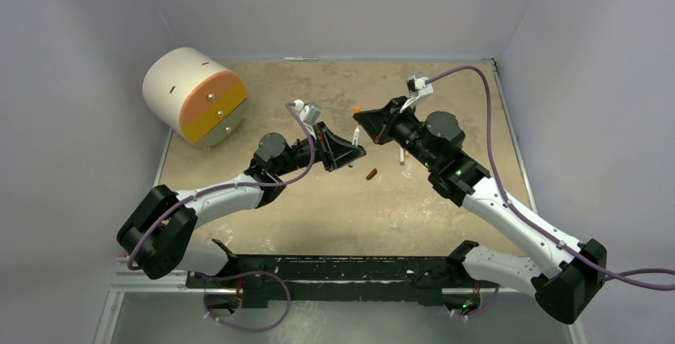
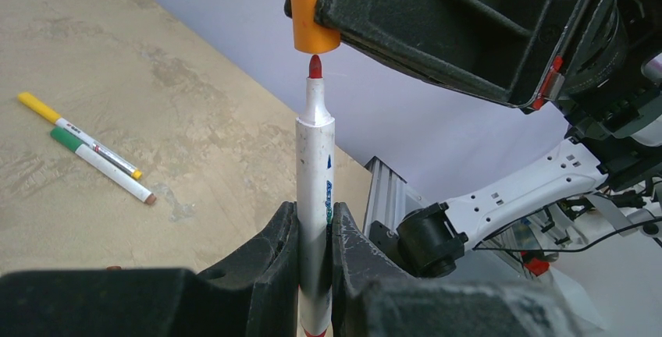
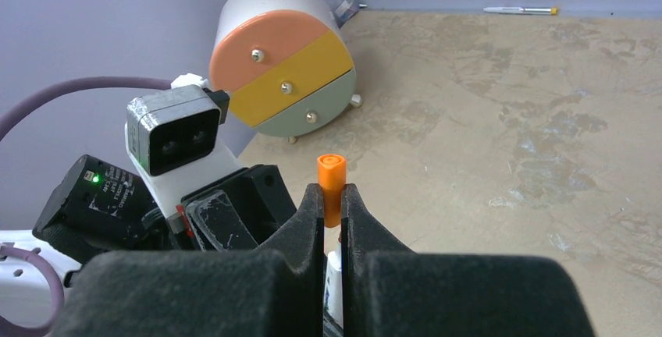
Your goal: Insert the pens into the pen caps
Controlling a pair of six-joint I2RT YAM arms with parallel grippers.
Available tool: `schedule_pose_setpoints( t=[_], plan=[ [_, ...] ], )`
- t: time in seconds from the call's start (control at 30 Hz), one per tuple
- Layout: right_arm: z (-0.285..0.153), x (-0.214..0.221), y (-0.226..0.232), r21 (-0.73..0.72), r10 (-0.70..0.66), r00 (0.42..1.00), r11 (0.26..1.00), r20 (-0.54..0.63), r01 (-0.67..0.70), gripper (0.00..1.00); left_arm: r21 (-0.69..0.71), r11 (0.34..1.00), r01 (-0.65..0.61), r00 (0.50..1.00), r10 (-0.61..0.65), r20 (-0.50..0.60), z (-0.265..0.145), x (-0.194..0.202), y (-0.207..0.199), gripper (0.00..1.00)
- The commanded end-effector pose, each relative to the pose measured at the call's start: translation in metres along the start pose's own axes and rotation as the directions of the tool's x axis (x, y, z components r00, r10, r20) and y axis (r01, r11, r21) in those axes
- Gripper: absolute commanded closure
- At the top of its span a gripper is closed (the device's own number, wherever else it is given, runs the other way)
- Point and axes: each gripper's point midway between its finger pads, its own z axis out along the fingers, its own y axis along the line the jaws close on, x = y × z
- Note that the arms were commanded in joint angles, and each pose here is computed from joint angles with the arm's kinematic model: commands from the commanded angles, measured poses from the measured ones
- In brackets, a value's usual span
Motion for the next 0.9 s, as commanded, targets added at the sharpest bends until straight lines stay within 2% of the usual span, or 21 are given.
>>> schedule_pose_setpoints(
  t=[0.0, 0.33, 0.87],
  plan=[
    [-0.002, -0.014, 0.006, -0.028, -0.009, 0.998, 1.0, 0.054, 0.011, 1.0, 0.084, 0.994, -0.065, 0.994, 0.057, 0.091, 0.002, -0.032, -0.028, 1.0],
    [-0.008, -0.016, 0.005, -0.019, -0.007, 0.998, 1.0, 0.063, 0.008, 1.0, 0.113, 0.991, -0.067, 0.992, 0.055, 0.11, 0.001, -0.035, -0.035, 1.0],
    [-0.017, -0.04, 0.008, 0.002, 0.009, 0.991, 1.0, 0.137, -0.01, 1.0, 0.124, 0.991, -0.055, 0.996, 0.047, 0.073, 0.003, -0.026, -0.031, 1.0]
  ],
)
